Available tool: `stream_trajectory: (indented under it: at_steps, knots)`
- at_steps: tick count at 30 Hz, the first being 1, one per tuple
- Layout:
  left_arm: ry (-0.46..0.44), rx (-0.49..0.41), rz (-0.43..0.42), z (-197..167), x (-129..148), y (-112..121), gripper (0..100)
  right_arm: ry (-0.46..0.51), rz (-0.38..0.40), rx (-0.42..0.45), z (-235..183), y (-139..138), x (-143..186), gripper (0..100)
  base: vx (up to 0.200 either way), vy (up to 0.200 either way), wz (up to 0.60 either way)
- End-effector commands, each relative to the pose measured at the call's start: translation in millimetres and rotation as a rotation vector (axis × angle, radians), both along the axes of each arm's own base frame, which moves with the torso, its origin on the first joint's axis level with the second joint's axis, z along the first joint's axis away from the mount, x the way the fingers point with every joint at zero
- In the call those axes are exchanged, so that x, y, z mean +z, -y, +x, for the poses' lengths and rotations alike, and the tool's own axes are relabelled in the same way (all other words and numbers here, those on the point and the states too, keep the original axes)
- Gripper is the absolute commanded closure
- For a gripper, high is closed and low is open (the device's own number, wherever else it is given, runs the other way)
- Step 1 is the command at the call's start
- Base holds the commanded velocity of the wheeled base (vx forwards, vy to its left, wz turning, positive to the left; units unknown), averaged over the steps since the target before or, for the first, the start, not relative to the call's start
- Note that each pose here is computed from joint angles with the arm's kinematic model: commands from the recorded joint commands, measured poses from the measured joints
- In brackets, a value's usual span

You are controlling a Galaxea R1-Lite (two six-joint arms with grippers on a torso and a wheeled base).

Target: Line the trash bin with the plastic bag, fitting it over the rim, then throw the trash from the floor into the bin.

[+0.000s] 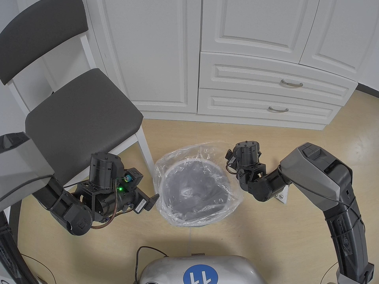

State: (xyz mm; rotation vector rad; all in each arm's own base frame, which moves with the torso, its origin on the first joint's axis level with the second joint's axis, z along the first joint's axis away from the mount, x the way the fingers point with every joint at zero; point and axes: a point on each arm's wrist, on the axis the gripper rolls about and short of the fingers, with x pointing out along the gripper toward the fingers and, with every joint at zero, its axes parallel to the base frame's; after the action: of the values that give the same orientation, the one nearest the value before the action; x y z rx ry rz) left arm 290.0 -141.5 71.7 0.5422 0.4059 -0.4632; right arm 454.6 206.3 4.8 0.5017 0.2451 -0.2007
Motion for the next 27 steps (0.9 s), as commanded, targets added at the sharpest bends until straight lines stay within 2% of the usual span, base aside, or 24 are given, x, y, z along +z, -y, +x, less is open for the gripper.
stream_trajectory:
  at_steps: [1,2,5,10,19,23,25,27]
  knots:
    - [0.016,0.014,-0.007,9,-8,4,0,0.007,-0.016,0.063,-31,-17,32,0,0.000,0.000,0.00]
    - [0.016,0.014,-0.007,10,-9,5,0,0.005,-0.018,0.066,-32,-18,32,0,0.000,0.000,0.00]
    - [0.068,0.015,-0.030,18,-18,8,0,0.024,-0.049,0.148,-69,-34,67,0,0.000,0.000,0.00]
    - [0.112,0.019,-0.053,31,-29,15,0,0.035,-0.085,0.199,-94,-38,83,0,0.000,0.000,0.00]
    - [0.166,0.164,0.006,47,-42,25,0,0.050,-0.208,0.197,-92,-22,70,0,0.000,0.000,0.00]
    - [0.199,0.215,0.013,53,-44,29,0,0.027,-0.258,0.190,-88,-14,57,0,0.000,0.000,0.00]
    - [0.222,0.260,0.015,59,-44,31,0,-0.013,-0.316,0.191,-86,-7,42,0,0.000,0.000,0.00]
    - [0.228,0.268,0.013,60,-43,32,0,-0.042,-0.354,0.193,-84,-3,32,0,0.000,0.000,0.00]
